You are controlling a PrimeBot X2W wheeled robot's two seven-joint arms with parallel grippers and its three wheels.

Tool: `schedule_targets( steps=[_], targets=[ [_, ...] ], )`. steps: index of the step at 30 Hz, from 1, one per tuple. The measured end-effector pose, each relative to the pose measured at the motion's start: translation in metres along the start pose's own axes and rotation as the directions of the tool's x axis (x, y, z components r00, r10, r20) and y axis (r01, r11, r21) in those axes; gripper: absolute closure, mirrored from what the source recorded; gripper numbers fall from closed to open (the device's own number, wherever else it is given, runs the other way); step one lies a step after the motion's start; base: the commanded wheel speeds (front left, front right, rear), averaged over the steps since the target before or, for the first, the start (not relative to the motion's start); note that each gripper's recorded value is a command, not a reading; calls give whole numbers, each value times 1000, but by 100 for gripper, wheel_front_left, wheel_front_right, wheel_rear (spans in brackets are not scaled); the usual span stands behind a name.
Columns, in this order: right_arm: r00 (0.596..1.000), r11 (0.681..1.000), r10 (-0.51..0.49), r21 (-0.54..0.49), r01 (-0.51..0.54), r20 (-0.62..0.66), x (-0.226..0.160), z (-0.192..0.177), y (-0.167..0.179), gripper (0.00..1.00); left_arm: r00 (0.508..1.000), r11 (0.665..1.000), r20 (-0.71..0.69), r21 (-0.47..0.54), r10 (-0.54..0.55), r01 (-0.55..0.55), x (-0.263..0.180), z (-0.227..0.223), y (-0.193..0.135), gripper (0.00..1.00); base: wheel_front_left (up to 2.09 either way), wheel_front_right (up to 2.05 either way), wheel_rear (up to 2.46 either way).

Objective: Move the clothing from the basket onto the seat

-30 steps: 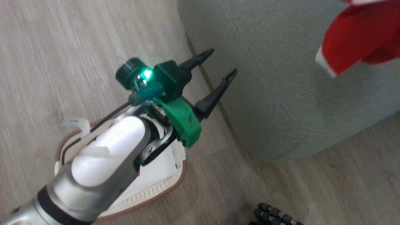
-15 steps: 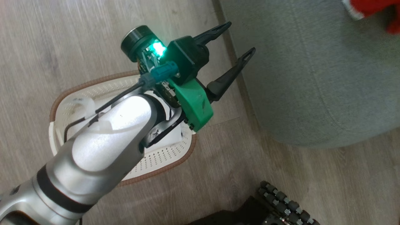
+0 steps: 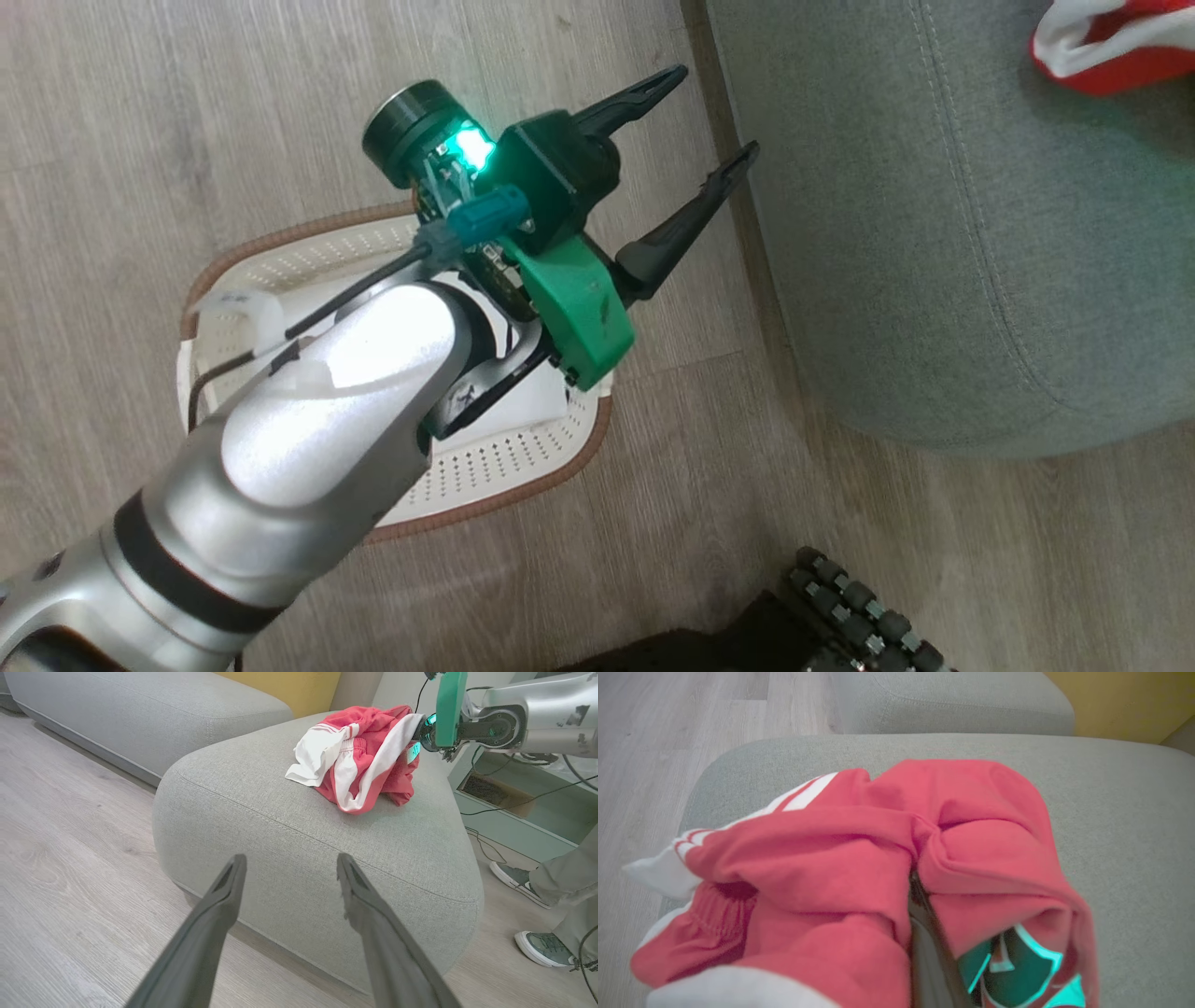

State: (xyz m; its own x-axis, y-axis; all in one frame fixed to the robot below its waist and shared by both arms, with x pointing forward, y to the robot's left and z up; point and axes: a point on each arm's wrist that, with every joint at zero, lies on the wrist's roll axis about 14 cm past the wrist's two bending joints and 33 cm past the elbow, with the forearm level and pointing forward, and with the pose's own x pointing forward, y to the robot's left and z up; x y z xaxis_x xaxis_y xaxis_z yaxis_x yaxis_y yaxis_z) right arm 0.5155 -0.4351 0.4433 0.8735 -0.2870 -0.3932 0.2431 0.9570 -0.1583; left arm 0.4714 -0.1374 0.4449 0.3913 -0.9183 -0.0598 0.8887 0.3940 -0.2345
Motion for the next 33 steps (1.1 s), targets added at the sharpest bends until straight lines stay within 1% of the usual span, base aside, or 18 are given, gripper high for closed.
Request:
schedule_targets(
  steps=[4,5,6,7,8,13,20,23,27,30,33],
  targets=[
    [1000,1000,0,21,1,-28,-2,-6,0,99,1000,1000,6,11,7,-7,-2,5,0,0,0,0,0],
    [999,1000,1,25,0,-33,-3,-6,0,83,1000,1000,6,14,8,-8,-2,6,0,0,0,0,0],
    [999,1000,2,30,-1,-38,-5,-6,0,63,1000,1000,7,17,8,-9,-2,7,0,0,0,0,0],
    [999,999,3,35,-1,-48,-6,-7,-1,35,1000,1000,10,21,8,-8,-2,9,-1,0,0,0,0],
    [998,999,3,36,-1,-57,-8,-7,-1,0,1000,1000,15,26,8,-8,-2,12,-2,0,0,0,0],
    [999,999,6,50,-3,-51,-18,6,-5,0,999,999,34,40,9,-10,-2,25,-8,0,0,0,0],
    [999,997,16,70,-13,-42,-45,26,-14,0,998,998,56,53,17,-20,-8,42,-23,0,0,0,0],
    [1000,998,10,65,-8,-29,-62,37,-25,0,998,998,58,54,23,-27,-13,47,-32,0,0,0,0],
    [1000,997,-15,70,16,-18,-88,42,-46,0,996,997,73,65,42,-47,-20,58,-38,0,0,0,0],
    [1000,997,-13,73,12,17,-105,52,-53,0,995,995,86,74,53,-59,-25,66,-45,0,0,0,0],
    [996,997,-8,79,1,91,-121,71,-58,0,993,994,100,79,68,-76,-32,72,-53,0,0,0,0]
  ],
)
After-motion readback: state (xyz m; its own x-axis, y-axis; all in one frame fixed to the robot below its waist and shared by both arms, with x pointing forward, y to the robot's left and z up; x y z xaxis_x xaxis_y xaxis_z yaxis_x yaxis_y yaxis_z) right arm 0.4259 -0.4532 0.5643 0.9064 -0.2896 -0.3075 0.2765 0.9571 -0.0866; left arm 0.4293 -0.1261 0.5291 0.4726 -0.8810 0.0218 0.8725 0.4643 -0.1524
